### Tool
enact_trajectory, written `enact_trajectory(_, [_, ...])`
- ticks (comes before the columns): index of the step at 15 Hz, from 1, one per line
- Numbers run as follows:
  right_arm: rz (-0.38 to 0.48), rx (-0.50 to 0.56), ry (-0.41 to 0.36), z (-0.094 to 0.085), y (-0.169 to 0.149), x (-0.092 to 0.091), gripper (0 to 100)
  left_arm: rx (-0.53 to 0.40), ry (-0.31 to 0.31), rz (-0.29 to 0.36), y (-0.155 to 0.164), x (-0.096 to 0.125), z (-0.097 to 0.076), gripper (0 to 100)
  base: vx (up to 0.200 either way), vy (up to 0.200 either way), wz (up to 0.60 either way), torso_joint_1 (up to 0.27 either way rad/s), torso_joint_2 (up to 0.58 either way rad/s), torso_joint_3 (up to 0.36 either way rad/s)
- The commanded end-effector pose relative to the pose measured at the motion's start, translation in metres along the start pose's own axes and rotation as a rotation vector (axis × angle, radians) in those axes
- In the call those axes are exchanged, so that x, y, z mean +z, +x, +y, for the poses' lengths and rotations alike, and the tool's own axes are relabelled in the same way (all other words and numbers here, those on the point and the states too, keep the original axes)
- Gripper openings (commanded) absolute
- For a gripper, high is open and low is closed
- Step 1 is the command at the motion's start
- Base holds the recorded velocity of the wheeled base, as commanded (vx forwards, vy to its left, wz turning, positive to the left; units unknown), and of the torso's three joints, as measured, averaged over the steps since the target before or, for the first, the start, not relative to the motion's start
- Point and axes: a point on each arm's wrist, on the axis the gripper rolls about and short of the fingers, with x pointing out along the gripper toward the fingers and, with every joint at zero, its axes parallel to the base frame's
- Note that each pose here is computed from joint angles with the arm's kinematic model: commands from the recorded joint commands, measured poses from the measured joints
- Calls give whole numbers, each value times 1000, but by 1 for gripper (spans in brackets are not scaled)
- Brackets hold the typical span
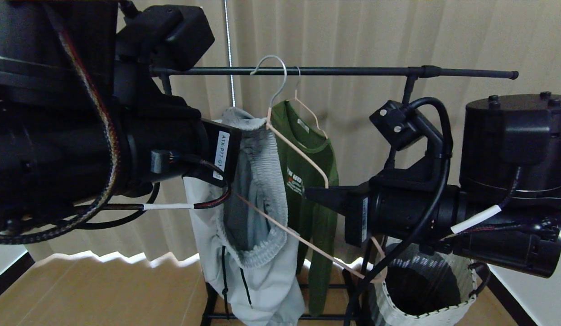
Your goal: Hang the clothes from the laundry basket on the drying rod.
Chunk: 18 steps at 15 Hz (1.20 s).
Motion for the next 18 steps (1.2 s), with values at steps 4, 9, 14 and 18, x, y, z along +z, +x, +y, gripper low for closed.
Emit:
enact_trajectory(4, [-52, 19, -80, -2, -10, -6, 0, -9, -1, -1, -2, 0, 1, 0, 0, 0, 0, 0, 0, 0])
enact_trajectory(9, [-101, 34, -102, -1, -17, -3, 0, -32, 10, 12, -9, -10, 3, 100, 0, 0, 0, 0, 0, 0])
enact_trajectory(14, [-125, -40, -148, -27, -32, 6, 0, -6, -1, -24, -35, -27, 21, 100, 0, 0, 0, 0, 0, 0])
enact_trajectory(18, [-99, -3, -171, -42, -58, 9, 0, 26, 59, -125, -40, -33, 43, 100, 0, 0, 0, 0, 0, 0])
